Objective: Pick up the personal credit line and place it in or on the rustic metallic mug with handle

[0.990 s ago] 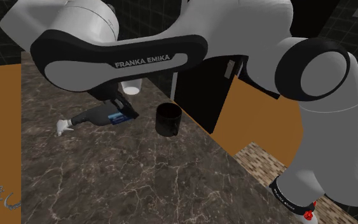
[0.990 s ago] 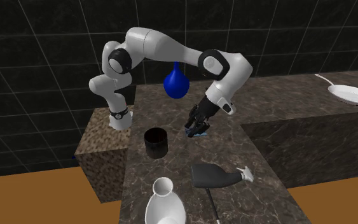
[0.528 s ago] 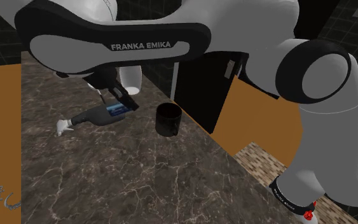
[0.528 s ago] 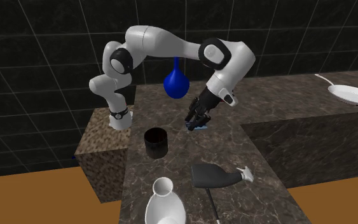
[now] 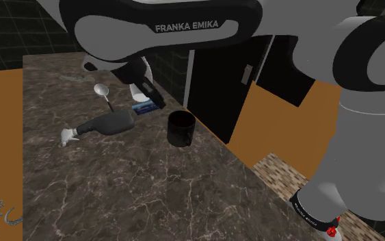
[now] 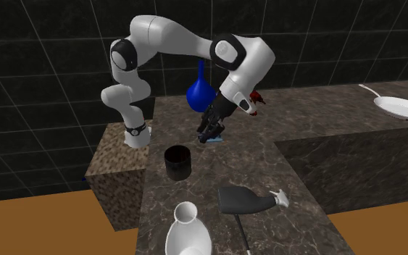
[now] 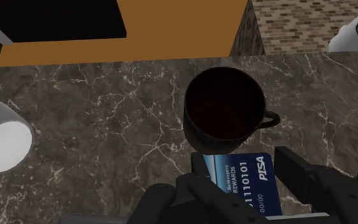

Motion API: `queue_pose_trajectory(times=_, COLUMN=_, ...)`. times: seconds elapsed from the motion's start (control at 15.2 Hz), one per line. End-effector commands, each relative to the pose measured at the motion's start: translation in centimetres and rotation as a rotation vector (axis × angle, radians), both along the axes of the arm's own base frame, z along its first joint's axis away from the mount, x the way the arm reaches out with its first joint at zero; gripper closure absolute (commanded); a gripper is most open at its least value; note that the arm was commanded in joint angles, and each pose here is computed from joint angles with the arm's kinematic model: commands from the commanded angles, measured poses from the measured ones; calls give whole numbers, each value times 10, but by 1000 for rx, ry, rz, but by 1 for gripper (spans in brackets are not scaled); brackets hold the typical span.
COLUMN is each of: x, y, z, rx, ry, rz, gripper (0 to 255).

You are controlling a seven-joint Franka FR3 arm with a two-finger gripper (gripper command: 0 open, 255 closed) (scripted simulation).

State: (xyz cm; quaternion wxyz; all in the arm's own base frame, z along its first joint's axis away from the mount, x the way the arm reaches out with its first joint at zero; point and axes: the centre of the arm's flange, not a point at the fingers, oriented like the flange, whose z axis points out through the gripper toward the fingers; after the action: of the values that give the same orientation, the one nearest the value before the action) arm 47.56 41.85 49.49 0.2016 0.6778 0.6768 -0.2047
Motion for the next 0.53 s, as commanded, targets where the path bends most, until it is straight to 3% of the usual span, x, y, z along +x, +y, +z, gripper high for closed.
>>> queue_pose_trajectory(times=0.0, x=-10, y=-27, z=1, rx=-1, ry=0, rz=-1, gripper=255)
queue_pose_trajectory(times=0.46, x=-35, y=-123, z=11, rx=-1, ry=0, rz=-1, gripper=255)
